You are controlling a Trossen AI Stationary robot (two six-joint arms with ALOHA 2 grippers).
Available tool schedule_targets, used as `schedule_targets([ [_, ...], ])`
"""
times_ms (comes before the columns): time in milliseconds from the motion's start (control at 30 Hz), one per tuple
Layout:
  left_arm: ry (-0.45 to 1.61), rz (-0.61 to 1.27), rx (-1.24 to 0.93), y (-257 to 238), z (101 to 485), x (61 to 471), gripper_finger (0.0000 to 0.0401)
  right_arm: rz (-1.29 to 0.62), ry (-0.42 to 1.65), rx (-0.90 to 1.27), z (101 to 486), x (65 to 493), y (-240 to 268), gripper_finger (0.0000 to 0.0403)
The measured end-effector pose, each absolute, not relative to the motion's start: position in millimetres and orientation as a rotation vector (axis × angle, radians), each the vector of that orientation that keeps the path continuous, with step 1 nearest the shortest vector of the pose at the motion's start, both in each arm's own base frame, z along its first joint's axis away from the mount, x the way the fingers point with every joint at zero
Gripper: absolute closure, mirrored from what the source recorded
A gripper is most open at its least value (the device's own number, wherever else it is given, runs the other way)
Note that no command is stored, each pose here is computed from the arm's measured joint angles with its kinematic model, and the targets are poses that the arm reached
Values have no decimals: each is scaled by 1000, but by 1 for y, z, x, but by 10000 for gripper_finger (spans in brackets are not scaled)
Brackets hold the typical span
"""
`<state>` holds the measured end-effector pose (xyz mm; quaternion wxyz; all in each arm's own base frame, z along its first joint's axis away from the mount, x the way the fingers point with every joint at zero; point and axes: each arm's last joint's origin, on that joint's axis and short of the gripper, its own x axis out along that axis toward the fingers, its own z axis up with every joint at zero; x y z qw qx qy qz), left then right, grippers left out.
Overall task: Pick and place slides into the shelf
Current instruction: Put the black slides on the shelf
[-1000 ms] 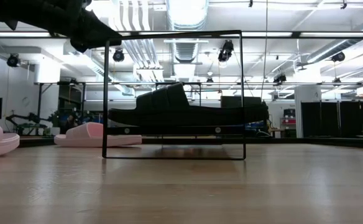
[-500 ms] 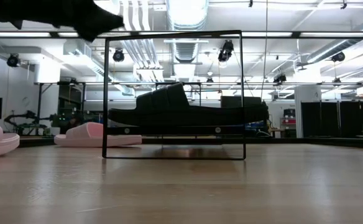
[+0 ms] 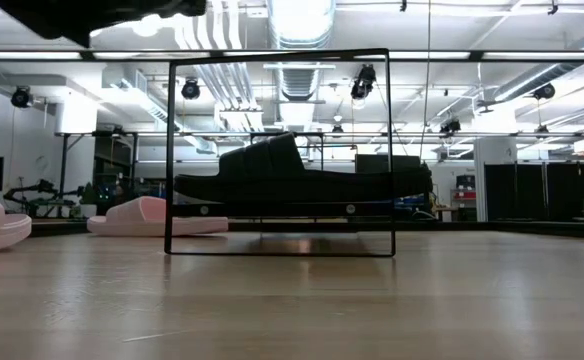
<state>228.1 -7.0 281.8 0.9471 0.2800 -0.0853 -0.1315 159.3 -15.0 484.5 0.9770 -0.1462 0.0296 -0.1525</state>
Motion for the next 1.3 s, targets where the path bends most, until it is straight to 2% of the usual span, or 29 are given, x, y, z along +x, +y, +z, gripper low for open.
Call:
schedule_targets([
  [167,-151,-312,587,-16,287,264,271,-305,73,-298,483,159,-15,354],
  [433,-193,-423,877,-49,281,309,263,-306,84,-298,482,158,-15,354],
  [700,-188,-430,892,-69,281,344,167,-355,108,-300,481,154,-16,354],
  [800,-165,-394,907,-79,280,359,147,-351,130,-303,479,153,-16,355],
  [967,2,-328,960,-93,275,386,144,-348,147,-305,478,153,-16,353],
  [1100,124,-343,983,-107,270,404,144,-349,145,-299,478,153,-16,355],
  [1300,189,-393,1000,-123,254,418,144,-349,145,-298,478,153,-16,354],
])
